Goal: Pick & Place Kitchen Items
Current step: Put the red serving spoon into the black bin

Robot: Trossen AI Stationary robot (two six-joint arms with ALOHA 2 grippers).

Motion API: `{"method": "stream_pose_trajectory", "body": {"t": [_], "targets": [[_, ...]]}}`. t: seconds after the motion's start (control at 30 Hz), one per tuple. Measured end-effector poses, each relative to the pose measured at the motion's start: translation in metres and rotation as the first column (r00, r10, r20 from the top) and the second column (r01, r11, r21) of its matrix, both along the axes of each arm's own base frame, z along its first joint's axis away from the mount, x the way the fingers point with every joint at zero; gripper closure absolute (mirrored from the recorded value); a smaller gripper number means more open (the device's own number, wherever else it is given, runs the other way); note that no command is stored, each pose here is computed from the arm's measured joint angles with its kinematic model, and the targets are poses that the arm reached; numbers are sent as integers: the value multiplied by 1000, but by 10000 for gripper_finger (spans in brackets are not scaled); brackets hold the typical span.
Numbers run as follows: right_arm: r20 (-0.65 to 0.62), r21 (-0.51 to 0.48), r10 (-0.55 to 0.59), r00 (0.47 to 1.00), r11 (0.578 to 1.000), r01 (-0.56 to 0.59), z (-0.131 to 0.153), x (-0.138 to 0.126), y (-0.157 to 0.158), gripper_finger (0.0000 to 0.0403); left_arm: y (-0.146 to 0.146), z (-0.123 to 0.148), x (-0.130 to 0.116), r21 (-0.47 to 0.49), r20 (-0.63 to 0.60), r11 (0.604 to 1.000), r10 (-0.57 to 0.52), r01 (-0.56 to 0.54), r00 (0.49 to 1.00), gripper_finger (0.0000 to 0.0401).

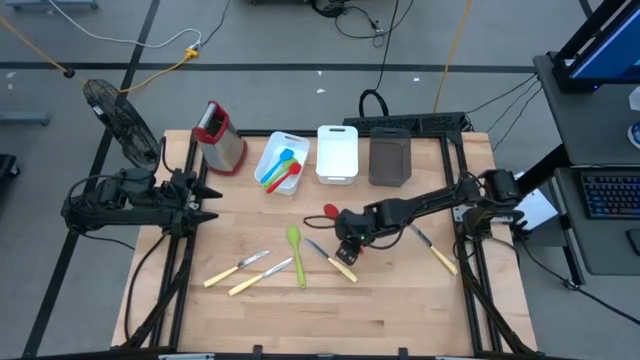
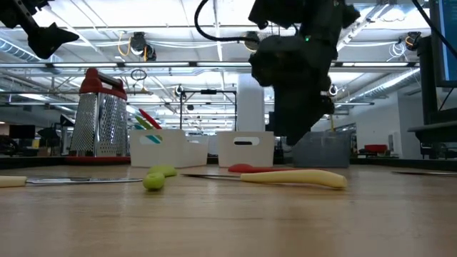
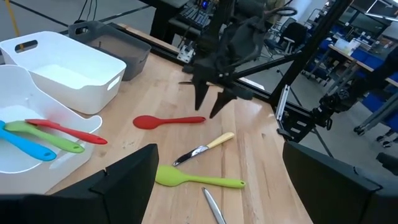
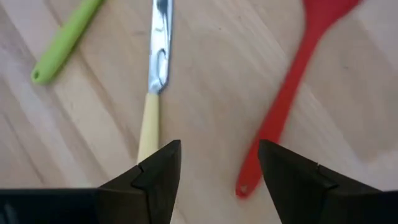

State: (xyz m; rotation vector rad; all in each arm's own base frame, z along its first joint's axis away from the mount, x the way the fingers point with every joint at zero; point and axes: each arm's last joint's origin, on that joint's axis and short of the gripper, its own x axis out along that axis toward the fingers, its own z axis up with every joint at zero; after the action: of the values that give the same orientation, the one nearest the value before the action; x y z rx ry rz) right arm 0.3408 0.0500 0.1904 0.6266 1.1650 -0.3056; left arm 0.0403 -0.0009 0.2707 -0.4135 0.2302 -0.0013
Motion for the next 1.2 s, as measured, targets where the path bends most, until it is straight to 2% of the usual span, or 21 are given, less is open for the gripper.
{"method": "stream_pose_trajectory", "body": {"t": [0.17,0.27,0.5,0.77,1.03,1.2], "targets": [[-38,-80,-24,999,997,21,16,3,9,195,0,0,0,2,0,1000,2,-2,1000,50],[-55,-69,-69,996,995,65,15,3,7,195,0,0,0,5,0,1000,5,-5,1000,50],[-201,-58,-88,976,995,78,-15,6,2,195,0,0,0,-2,0,1000,8,-8,1000,50],[-240,-55,-138,961,990,128,-37,15,-12,195,0,0,0,-27,-2,1000,14,-14,1000,50],[-281,-76,-155,947,987,139,-61,21,-12,195,0,0,0,-54,-3,998,20,-20,1000,50],[-285,-96,-181,941,982,159,-63,20,-12,195,0,0,0,-72,-5,997,23,-24,1000,50]]}}
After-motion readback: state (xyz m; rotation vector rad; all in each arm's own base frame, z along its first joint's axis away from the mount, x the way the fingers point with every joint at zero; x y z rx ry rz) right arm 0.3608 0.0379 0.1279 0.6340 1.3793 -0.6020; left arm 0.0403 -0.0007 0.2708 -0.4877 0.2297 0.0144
